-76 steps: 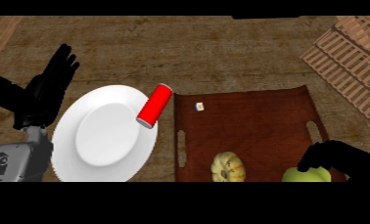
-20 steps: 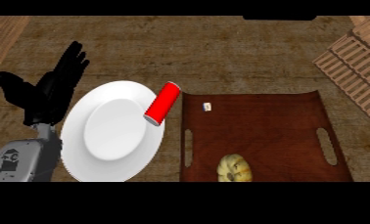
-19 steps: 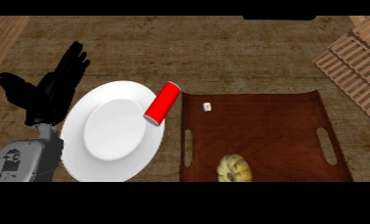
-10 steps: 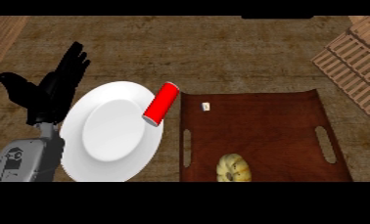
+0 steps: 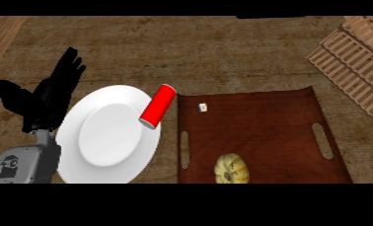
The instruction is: Pick the pear from the tray and place it in the tiered shelf
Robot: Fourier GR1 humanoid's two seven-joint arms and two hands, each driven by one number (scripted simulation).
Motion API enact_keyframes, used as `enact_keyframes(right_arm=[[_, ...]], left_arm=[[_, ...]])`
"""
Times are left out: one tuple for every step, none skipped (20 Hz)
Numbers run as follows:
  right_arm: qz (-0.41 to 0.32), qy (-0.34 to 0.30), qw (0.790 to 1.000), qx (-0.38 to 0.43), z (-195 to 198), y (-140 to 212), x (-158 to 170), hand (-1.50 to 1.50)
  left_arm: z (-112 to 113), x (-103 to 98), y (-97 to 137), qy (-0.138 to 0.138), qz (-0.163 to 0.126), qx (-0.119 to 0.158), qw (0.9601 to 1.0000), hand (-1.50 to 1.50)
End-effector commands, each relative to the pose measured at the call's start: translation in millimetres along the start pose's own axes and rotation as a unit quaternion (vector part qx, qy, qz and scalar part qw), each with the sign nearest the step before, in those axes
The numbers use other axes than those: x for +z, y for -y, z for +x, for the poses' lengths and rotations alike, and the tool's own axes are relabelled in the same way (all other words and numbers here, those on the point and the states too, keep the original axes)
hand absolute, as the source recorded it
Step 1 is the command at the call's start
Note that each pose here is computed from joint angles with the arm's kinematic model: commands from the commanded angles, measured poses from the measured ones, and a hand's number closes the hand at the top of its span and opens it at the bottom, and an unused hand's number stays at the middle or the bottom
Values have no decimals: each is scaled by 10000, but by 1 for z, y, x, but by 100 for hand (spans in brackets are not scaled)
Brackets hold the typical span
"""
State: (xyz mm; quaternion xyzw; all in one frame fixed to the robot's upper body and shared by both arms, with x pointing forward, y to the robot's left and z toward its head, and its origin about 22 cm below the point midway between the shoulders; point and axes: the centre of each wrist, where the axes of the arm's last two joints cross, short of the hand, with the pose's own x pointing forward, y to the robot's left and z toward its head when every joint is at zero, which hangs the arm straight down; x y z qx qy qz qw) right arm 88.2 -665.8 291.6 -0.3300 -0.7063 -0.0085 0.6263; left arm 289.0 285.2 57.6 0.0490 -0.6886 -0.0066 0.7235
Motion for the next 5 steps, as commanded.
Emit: enact_keyframes(right_arm=[[773,736,9938,-303,-4,6,10,-150],[775,868,9930,-186,2,6,8,-150],[815,915,9924,-87,8,10,9,-150],[822,899,9925,-115,-4,4,10,-150],[908,903,9918,-5,-5,4,11,-150]], left_arm=[[3,-3,-1,3,155,6,9999,0],[6,-4,3,10,121,7,9999,0],[5,-2,-4,23,25,-13,10000,0],[-6,5,3,-38,-8,-18,10000,0],[3,0,-12,-28,85,4,10000,0]])
